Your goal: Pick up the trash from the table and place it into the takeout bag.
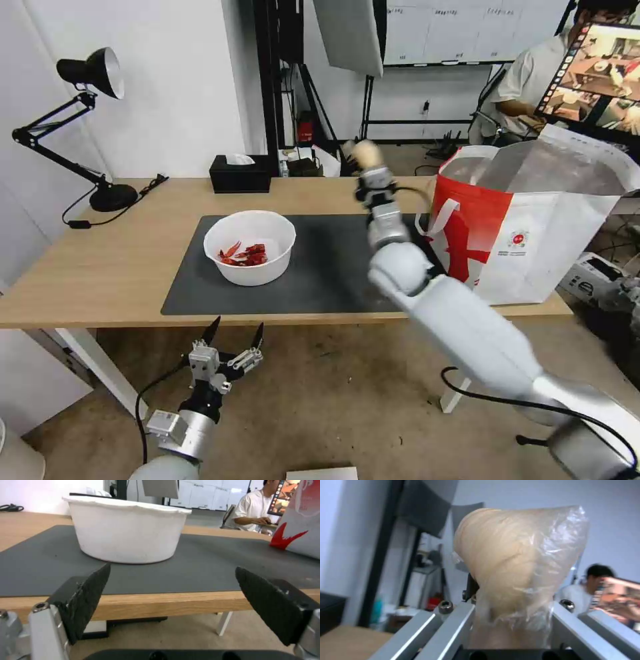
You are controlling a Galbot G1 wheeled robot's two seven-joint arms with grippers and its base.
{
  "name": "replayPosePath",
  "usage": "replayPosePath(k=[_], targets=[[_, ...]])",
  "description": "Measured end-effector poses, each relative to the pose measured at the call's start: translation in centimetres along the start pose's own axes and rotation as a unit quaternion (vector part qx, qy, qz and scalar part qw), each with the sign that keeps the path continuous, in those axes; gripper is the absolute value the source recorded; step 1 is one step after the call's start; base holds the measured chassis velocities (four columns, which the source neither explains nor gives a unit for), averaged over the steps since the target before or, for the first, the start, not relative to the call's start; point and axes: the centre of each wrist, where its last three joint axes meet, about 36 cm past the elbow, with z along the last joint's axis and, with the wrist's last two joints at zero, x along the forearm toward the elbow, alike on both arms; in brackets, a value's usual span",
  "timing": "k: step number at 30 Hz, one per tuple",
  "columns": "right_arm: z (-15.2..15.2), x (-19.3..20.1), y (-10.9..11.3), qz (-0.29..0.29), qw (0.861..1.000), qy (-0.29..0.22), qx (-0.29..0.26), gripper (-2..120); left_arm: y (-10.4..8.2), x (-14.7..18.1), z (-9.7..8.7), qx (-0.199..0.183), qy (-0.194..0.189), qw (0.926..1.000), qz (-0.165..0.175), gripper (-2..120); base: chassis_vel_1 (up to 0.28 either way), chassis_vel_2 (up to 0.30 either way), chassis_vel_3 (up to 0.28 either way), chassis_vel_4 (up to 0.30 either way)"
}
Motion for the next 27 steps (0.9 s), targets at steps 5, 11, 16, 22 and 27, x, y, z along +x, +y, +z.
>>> replayPosePath(k=[5, 11, 16, 22, 27], targets=[[-2.4, -0.5, -5.6, 0.061, 0.998, 0.03, 0.018, 5, 0.0, 0.1, -0.1, -0.001, 0.003, 1.0, 0.001, 100, 0.0, 0.0, 0.0, 0.0], [-2.3, -0.9, -10.0, 0.1, 0.988, 0.113, 0.023, 5, -0.2, 0.2, 0.0, 0.001, 0.004, 1.0, 0.001, 100, 0.0, 0.0, 0.0, 0.0], [-2.2, -0.3, -10.9, 0.105, 0.983, 0.15, 0.018, 5, -0.4, 0.2, 0.0, 0.003, 0.004, 1.0, 0.004, 100, 0.0, 0.0, 0.0, 0.0], [-2.2, 0.0, -11.0, 0.104, 0.982, 0.16, 0.012, 22, -0.6, 0.1, -0.1, 0.004, 0.004, 1.0, 0.006, 100, 0.0, 0.0, 0.0, 0.0], [-2.3, 0.1, -11.1, 0.104, 0.982, 0.159, 0.013, 43, -0.4, 0.2, -0.3, 0.002, 0.003, 1.0, 0.004, 100, 0.0, 0.0, 0.0, 0.0]])
